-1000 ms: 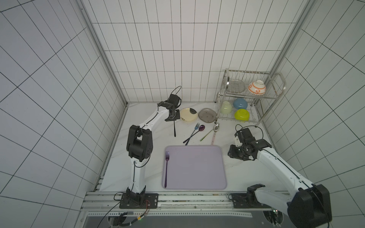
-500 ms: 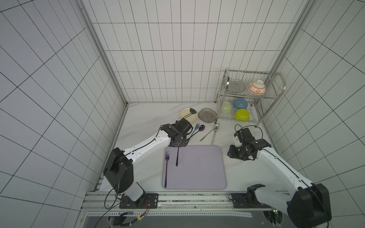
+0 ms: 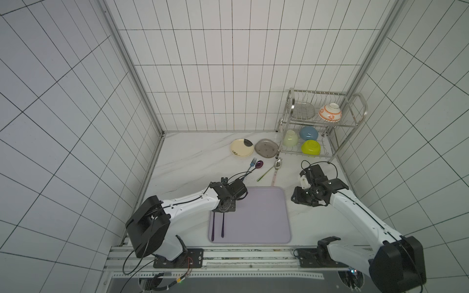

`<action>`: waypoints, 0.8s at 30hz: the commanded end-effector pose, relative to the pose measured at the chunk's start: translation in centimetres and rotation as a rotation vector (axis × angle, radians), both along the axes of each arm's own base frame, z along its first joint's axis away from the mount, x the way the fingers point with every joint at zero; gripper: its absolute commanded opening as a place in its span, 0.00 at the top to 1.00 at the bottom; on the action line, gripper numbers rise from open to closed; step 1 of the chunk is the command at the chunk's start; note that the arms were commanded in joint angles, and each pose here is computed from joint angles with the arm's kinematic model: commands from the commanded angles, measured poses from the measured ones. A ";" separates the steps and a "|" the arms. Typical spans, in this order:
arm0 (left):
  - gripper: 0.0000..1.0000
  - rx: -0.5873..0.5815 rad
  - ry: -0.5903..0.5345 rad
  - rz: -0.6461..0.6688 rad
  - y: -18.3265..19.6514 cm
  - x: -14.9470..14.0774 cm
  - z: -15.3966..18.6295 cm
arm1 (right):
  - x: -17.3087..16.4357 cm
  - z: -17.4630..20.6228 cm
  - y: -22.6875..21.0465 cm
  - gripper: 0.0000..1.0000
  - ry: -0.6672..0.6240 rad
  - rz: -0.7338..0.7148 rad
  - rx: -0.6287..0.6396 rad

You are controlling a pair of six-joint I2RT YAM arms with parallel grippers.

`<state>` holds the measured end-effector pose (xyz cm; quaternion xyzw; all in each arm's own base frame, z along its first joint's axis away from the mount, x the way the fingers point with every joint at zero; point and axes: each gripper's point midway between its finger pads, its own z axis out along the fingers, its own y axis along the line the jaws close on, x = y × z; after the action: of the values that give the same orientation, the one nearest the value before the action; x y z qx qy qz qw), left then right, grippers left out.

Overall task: Set the spoon and fork side by side
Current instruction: Place the spoon on the tray.

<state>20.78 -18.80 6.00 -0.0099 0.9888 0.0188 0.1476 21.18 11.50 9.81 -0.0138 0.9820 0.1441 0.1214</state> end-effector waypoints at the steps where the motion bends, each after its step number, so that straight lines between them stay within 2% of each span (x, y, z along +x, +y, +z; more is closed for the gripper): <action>1: 1.00 -0.009 -0.053 0.012 -0.6 1.1 -0.6 | -0.5 -0.2 -0.3 0.61 0.017 0.009 -0.009; 8: 1.00 0.018 -0.038 0.010 0.2 0.6 -1.6 | -0.5 -0.3 -0.4 0.61 0.018 0.007 -0.015; 24: 1.00 0.001 -0.005 0.010 0.4 -0.3 -3.0 | -0.5 -0.5 -0.5 0.61 0.030 0.002 -0.024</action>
<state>20.17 -17.87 3.08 -0.0138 0.9894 0.0318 0.1412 21.17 11.48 9.78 -0.0139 0.9821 0.1436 0.1208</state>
